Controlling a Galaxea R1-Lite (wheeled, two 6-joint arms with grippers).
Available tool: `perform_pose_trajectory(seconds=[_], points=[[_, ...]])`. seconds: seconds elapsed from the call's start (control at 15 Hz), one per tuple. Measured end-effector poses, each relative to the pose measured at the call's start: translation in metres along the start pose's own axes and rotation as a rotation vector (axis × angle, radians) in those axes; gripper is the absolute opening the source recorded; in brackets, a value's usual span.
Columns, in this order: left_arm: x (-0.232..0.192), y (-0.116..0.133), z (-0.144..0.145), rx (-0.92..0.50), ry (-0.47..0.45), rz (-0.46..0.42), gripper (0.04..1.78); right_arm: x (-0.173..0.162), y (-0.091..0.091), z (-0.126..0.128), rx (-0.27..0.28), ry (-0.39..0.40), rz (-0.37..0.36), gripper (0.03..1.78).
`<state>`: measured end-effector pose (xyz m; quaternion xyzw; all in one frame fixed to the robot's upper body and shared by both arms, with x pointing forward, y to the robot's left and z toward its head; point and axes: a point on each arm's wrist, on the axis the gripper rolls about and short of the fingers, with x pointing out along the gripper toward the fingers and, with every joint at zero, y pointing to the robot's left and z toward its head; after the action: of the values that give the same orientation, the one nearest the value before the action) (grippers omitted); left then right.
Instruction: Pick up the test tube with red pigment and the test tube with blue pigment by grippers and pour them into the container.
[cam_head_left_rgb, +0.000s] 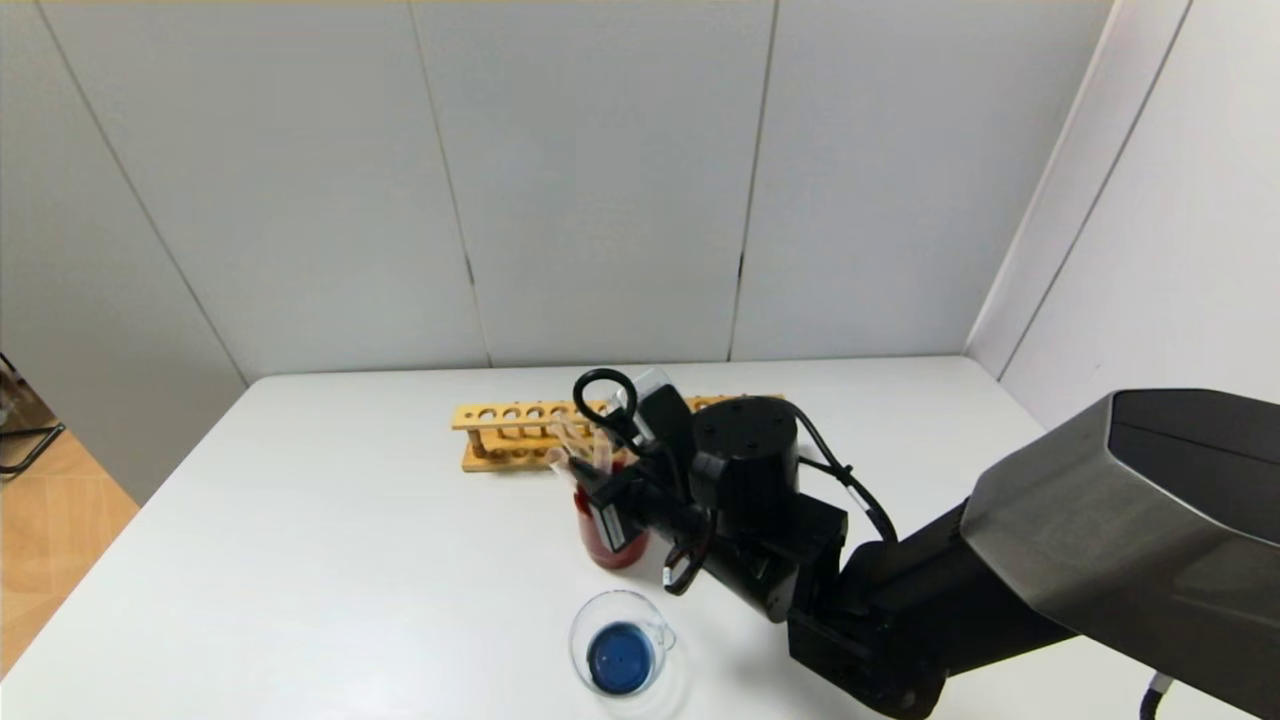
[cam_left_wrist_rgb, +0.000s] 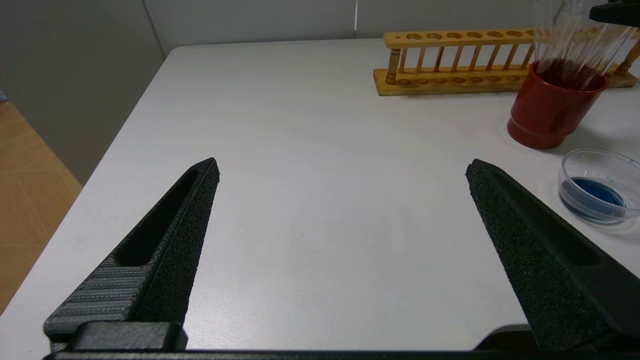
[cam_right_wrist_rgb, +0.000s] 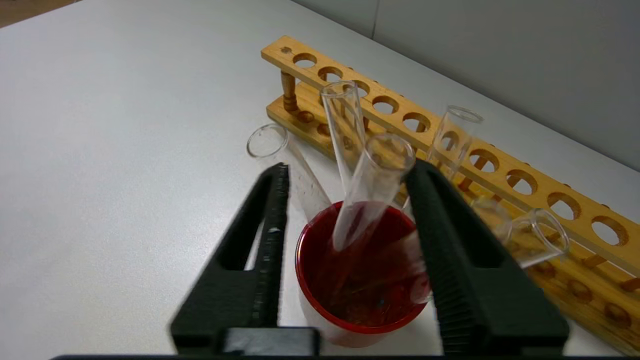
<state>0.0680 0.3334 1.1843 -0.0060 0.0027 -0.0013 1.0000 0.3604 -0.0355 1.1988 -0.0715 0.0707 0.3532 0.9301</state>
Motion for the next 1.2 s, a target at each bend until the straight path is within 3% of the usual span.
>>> perform_pose_trajectory(seconds=[0.13, 0.33, 0.53, 0.67, 0.8, 0.93, 1.07, 1.2], points=[[0.000, 0.000, 0.000, 0.000, 0.000, 0.000, 1.75, 0.000, 0.000, 0.000, 0.001, -0.001, 0.000, 1.30], [0.000, 0.000, 0.000, 0.000, 0.000, 0.000, 1.75, -0.001, 0.000, 0.003, 0.001, -0.008, -0.001, 1.63], [0.000, 0.000, 0.000, 0.000, 0.000, 0.000, 1.75, -0.005, -0.005, 0.023, 0.010, -0.067, -0.014, 1.74], [0.000, 0.000, 0.000, 0.000, 0.000, 0.000, 1.75, -0.011, -0.018, 0.050, -0.001, -0.140, -0.053, 1.74], [0.000, 0.000, 0.000, 0.000, 0.000, 0.000, 1.75, -0.024, -0.046, 0.081, -0.064, -0.223, -0.139, 1.74], [0.000, 0.000, 0.000, 0.000, 0.000, 0.000, 1.75, -0.048, -0.083, 0.114, -0.174, -0.292, -0.270, 1.74], [0.000, 0.000, 0.000, 0.000, 0.000, 0.000, 1.75, -0.084, -0.114, 0.146, -0.278, -0.331, -0.409, 1.74], [0.000, 0.000, 0.000, 0.000, 0.000, 0.000, 1.75, -0.133, -0.136, 0.176, -0.340, -0.334, -0.559, 1.74]])
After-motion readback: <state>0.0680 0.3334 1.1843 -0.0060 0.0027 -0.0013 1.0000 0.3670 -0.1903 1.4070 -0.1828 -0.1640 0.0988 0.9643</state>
